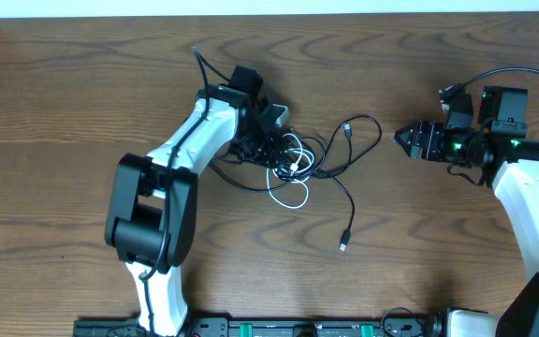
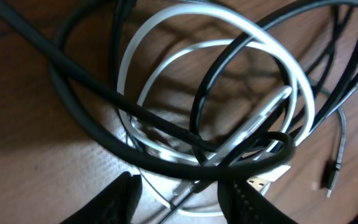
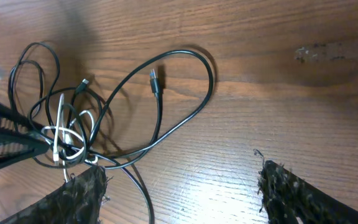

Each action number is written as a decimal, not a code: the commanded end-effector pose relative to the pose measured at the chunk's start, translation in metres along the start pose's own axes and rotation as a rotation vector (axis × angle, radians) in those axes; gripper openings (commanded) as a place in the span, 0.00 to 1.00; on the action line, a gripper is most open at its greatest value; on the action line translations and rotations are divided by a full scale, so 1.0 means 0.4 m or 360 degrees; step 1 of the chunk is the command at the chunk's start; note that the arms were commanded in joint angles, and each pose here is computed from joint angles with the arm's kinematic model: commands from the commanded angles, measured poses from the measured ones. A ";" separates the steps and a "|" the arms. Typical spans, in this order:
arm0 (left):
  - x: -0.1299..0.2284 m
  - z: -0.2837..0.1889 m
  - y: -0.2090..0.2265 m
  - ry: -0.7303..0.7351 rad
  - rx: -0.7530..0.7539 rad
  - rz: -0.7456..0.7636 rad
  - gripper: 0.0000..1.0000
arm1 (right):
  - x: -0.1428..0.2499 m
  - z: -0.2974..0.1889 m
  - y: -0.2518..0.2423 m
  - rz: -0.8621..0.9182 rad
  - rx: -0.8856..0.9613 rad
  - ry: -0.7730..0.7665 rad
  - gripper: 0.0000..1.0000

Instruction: Untangle cables

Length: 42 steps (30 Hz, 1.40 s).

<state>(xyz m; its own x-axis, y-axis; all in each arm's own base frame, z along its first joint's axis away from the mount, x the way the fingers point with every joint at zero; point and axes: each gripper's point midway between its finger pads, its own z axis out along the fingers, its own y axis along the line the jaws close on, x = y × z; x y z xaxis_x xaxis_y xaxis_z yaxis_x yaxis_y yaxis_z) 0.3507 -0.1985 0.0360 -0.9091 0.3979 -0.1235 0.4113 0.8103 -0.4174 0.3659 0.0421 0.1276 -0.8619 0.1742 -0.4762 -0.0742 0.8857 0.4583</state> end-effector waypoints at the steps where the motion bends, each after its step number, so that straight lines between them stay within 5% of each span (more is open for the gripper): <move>1: 0.007 0.026 0.017 0.0034 -0.0011 0.0025 0.40 | 0.005 0.005 -0.001 -0.0018 0.0002 0.0017 0.77; 12: -0.005 0.013 0.014 0.0000 -0.0014 0.0036 0.07 | 0.006 0.006 0.000 -0.0018 0.0001 0.0017 0.77; 27: -0.060 -0.237 -0.064 -0.0404 -0.0038 -0.0050 0.07 | 0.005 0.005 0.019 -0.0021 -0.0068 0.0017 0.77; 35: -0.061 -0.420 -0.178 -0.0720 0.0065 -0.0002 0.07 | -0.008 0.010 0.203 -0.0202 -0.0543 -0.0016 0.72; 42: -0.064 -0.574 -0.283 -0.1032 0.0204 0.0133 0.07 | -0.012 0.047 0.340 -0.0269 -0.0627 -0.0050 0.70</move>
<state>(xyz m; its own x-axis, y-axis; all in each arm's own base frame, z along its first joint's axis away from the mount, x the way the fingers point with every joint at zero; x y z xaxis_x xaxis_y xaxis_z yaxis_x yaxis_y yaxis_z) 0.3537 -0.1947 0.2544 -0.7894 0.1291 -0.6002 0.4606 0.7709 -0.4400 0.3730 0.1508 0.1768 -0.7808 0.0399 -0.6235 -0.4250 0.6975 0.5769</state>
